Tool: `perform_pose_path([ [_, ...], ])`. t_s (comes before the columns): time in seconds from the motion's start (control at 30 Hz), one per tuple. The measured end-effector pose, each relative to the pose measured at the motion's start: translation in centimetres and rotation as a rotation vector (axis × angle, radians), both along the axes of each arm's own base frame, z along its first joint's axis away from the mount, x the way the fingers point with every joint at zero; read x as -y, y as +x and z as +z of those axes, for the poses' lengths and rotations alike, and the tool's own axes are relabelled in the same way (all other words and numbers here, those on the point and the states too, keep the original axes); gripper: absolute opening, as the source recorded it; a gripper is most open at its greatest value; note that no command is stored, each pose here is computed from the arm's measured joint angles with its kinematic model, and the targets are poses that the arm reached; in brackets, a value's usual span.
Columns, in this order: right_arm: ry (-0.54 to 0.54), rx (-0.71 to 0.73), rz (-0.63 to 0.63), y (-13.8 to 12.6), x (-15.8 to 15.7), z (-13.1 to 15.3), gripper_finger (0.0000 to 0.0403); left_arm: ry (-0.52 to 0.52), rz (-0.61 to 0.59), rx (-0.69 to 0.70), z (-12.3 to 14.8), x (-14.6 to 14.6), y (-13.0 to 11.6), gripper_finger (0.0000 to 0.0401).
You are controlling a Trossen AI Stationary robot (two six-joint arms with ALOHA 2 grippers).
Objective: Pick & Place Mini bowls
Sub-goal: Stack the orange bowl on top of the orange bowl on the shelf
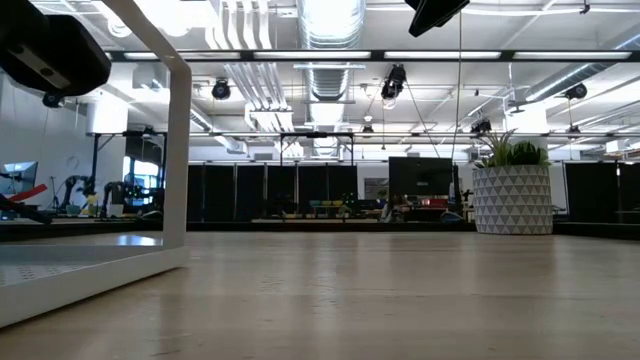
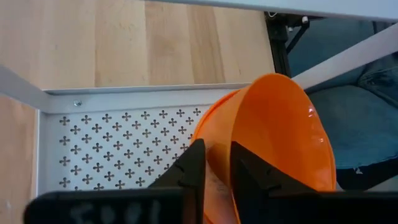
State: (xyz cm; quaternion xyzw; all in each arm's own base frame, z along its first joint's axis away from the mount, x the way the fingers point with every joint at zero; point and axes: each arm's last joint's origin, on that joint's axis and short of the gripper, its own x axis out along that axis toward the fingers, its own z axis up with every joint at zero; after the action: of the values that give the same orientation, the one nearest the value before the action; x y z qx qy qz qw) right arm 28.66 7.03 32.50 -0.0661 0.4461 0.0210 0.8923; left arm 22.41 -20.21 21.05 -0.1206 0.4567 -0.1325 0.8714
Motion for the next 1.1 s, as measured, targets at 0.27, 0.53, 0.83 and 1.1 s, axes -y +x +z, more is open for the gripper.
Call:
perform_pose_path([
  [0.27,0.0,0.0,0.0,0.0,0.0,0.0,0.0061,-0.001,-0.009,0.014,0.4,-0.2,-0.1,0.0077],
  [0.53,0.0,0.0,0.0,0.0,0.0,0.0,0.0061,-0.028,-0.019,0.053,1.9,-0.6,-0.5,0.0078],
  [0.83,-0.014,-0.002,0.018,0.0,0.0,0.0,0.0061,0.001,-0.07,0.085,2.2,-0.7,-0.7,0.0077],
  [1.1,-0.013,-0.002,0.016,0.0,0.0,0.0,0.0061,0.022,-0.082,0.083,1.7,-0.9,-0.8,0.0077],
])
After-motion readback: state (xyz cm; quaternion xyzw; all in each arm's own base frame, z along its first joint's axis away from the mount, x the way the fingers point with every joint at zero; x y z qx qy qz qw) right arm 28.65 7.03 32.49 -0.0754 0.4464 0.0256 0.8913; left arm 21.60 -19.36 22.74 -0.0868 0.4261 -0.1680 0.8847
